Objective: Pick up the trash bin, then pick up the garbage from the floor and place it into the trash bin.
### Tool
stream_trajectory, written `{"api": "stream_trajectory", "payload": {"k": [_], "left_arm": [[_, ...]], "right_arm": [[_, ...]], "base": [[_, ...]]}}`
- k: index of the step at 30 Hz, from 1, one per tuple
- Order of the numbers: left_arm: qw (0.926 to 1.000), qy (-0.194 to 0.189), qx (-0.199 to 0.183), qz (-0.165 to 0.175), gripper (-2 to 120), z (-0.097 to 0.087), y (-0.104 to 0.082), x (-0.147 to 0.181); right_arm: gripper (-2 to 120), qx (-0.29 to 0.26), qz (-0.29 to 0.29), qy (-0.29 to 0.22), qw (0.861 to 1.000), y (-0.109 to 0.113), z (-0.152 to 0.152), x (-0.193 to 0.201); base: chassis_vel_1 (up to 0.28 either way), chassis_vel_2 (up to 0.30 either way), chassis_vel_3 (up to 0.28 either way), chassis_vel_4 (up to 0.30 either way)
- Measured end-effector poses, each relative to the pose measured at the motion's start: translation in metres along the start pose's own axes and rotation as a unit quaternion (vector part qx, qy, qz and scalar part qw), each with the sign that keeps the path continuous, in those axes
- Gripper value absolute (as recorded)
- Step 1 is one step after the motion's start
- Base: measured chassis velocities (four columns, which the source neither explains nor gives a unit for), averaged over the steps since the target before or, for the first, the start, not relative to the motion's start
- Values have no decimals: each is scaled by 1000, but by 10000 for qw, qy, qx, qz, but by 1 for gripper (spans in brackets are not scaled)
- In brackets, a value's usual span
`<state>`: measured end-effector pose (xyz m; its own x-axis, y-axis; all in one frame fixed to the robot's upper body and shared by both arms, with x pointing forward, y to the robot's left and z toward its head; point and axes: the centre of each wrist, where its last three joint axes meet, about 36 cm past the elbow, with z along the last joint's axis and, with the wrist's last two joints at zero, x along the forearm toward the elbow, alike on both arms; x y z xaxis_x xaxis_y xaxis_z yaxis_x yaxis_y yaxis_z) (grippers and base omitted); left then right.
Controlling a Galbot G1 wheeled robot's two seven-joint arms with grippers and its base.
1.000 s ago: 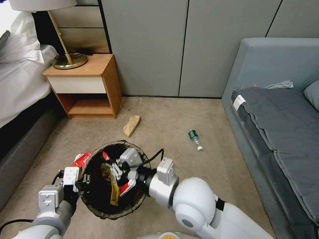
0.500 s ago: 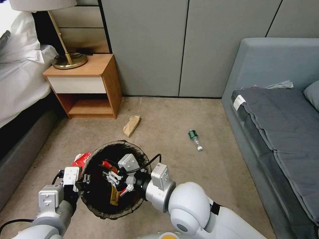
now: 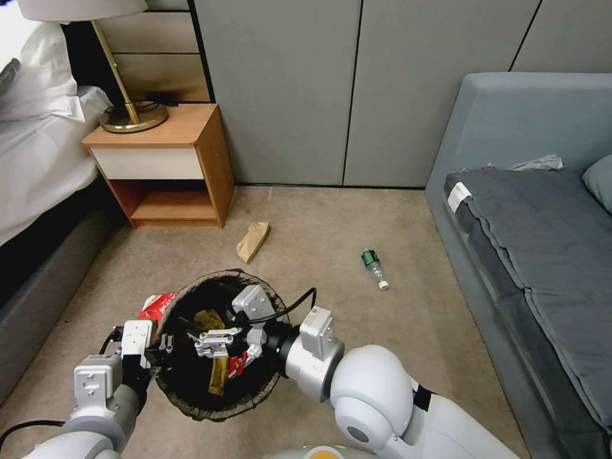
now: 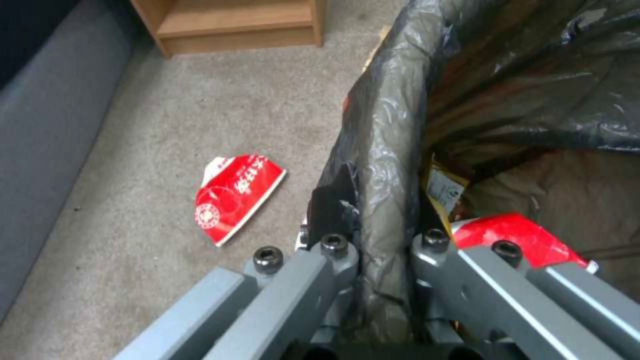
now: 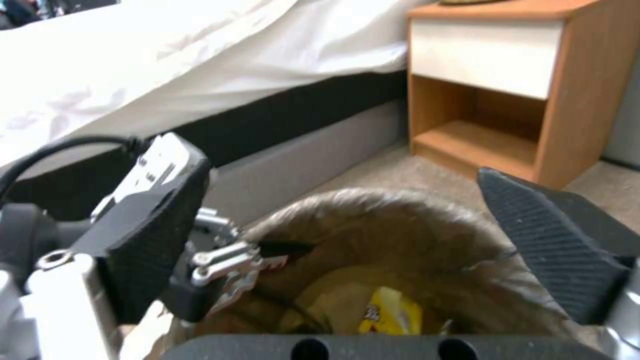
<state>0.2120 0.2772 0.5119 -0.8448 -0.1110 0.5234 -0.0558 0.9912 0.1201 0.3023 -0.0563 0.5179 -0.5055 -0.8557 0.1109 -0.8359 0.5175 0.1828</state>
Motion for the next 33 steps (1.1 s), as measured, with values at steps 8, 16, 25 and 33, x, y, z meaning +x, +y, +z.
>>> {"api": "stream_trajectory", "payload": {"k": [8,16,25,33], "left_arm": [[10000,1,-3,3,1,0,0,0],[10000,-1,-9,5,1,0,0,0],[10000,-33,21,16,1,-1,-1,-1],[10000,-68,51,50,1,-2,-3,-2]], "right_arm": [[100,13,459,-761,9960,-15,-10,24],[100,347,1766,-1308,9749,-38,-9,77],[100,1292,3759,-1268,9088,-59,7,136],[100,1277,4673,-705,8720,-59,50,174]], "base": [[0,0,0,0],[0,0,0,0],[0,0,0,0],[0,0,0,0]]}}
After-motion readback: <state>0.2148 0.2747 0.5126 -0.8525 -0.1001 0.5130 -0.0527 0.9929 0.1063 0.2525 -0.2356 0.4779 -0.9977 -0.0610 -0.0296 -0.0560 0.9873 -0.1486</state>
